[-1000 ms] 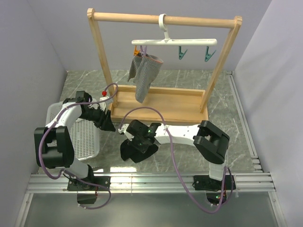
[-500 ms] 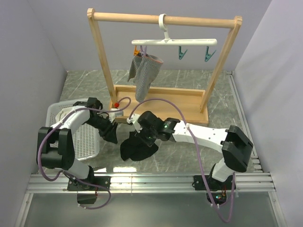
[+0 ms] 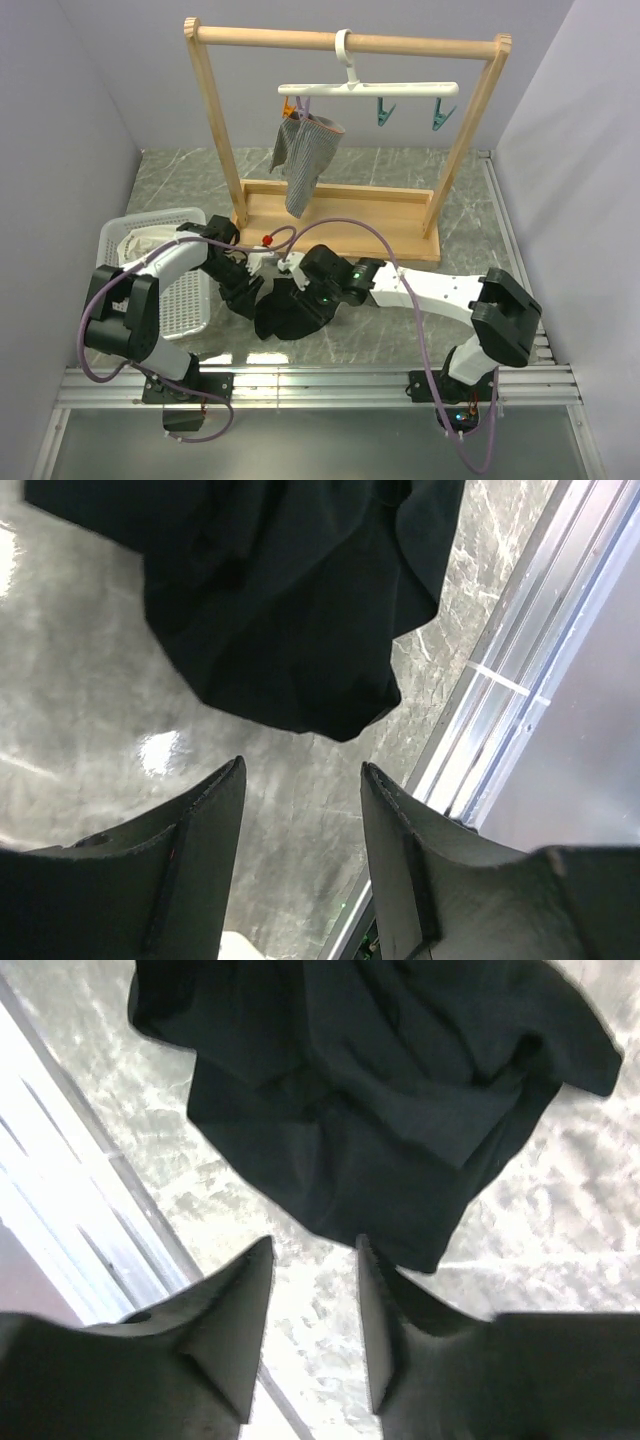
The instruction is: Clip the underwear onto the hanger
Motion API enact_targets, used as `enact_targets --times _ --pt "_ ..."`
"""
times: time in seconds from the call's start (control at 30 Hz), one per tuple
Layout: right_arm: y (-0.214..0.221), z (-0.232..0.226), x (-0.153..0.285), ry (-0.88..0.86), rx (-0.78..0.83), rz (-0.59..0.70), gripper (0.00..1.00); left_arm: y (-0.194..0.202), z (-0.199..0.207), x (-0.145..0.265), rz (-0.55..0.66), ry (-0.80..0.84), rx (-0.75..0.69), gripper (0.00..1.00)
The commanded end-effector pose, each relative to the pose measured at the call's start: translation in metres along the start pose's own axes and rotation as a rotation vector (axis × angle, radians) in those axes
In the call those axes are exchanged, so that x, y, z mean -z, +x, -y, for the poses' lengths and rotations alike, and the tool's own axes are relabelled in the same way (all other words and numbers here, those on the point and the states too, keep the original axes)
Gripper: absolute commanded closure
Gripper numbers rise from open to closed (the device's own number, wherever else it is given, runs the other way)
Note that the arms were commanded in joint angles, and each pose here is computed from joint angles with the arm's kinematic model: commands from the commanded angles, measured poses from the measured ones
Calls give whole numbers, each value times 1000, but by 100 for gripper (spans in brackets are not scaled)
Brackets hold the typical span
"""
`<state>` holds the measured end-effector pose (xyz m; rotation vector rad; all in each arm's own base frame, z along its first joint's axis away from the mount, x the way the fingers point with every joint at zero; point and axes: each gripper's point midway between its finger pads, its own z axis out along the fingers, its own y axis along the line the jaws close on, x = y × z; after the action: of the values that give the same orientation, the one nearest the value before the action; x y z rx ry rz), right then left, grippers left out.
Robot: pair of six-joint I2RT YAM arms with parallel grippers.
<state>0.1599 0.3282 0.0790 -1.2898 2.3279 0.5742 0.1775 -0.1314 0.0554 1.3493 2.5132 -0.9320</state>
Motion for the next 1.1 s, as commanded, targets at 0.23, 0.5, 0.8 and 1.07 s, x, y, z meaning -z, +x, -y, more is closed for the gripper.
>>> enact_targets --times 0.23,0.5,0.8,1.07 --pt "-11 1 25 11 22 143 52 -11 -16 -14 -22 -46 37 48" --pt "-4 -13 18 -15 78 132 53 -9 -10 -21 -55 -29 15 47" --pt "-3 -24 10 23 173 118 53 -9 -15 -29 -82 -32 42 71" --pt "-17 -26 -5 36 164 110 53 -11 -12 -25 -63 12 37 100"
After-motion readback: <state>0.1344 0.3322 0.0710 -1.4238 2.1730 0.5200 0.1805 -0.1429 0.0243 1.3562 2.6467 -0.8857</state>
